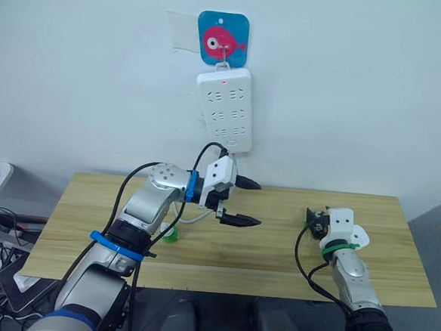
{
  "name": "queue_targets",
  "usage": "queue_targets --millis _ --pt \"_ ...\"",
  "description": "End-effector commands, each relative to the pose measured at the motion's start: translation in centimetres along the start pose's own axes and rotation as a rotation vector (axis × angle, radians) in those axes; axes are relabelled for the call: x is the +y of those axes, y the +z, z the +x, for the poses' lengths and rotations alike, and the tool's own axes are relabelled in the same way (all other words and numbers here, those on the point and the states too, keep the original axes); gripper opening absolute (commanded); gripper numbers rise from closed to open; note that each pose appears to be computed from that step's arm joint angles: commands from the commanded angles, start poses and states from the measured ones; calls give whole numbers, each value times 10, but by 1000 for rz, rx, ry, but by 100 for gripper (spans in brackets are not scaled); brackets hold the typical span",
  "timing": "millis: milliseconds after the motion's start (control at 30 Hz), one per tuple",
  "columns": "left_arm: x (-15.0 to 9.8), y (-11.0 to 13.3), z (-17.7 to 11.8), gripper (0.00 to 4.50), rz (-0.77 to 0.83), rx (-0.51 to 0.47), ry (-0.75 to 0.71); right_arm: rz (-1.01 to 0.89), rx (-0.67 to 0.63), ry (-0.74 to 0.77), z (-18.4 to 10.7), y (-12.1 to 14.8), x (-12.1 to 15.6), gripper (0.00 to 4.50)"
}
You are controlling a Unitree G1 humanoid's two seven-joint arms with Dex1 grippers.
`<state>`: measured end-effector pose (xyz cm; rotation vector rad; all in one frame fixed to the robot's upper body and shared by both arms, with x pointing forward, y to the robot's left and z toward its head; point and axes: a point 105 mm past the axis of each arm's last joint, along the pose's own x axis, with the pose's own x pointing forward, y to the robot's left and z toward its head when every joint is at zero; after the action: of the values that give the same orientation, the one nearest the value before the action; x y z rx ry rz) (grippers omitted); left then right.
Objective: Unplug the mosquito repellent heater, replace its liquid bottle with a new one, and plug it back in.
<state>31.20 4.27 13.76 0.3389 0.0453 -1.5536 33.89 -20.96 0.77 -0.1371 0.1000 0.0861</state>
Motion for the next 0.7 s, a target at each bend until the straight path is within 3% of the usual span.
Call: queue_targets --millis 33,267,533,700 --pt "2 10 -3 450 36 -28 19 -23 -33 -7 -11 7 -9 438" --pt "9 16 -18 450 -6 -113 111 -11 -31 112 -56 27 9 447" --pt "8 33 -57 450 -11 -273 324 -13 -54 314 -85 79 28 447" --pt "8 15 -103 450 -101 -226 553 -22 -83 524 -83 113 44 447"
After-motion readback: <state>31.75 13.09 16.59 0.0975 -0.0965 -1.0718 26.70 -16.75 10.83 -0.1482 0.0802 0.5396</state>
